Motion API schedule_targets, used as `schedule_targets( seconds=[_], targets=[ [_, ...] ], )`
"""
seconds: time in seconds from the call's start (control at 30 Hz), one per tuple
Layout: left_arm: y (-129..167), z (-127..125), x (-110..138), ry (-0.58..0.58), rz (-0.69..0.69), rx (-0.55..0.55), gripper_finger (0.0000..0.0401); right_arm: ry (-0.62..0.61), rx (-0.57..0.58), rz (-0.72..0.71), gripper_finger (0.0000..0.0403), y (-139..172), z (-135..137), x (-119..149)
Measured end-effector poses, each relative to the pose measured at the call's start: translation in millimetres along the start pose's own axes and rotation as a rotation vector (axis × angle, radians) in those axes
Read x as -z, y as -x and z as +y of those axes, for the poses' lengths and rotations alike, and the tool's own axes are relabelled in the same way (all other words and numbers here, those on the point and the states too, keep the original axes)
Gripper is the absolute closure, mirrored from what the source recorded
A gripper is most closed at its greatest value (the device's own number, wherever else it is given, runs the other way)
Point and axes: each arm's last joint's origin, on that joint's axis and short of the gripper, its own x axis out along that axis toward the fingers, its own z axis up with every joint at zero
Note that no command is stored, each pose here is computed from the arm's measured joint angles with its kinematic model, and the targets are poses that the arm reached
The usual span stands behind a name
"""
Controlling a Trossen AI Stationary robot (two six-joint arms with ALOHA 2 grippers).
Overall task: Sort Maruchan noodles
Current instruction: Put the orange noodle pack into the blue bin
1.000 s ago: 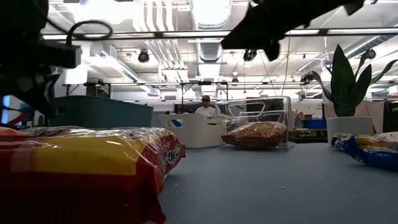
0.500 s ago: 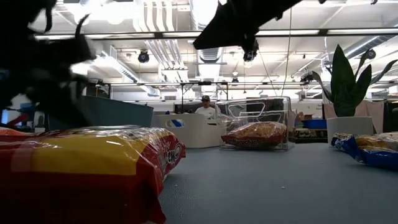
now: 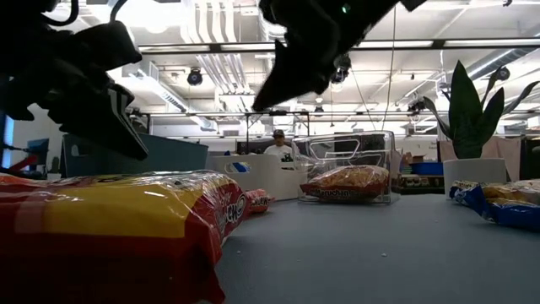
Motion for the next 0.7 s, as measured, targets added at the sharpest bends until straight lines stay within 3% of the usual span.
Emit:
schedule_targets(
  seconds=[0.13,0.33,0.7],
  targets=[
    [-2.8,-1.2,3.9,0.066,-0.024,0.050,0.0391,0.005,-0.056,0.052,0.0394,-8.6,3.4,8.6],
    [-8.2,-4.2,8.9,0.177,-0.103,0.144,0.0343,-0.012,-0.054,0.104,0.0394,-28.1,7.9,22.6],
    [-18.2,-5.2,20.7,0.354,-0.094,0.143,0.0251,-0.010,-0.052,0.123,0.0394,-50.9,13.4,36.9]
  ],
)
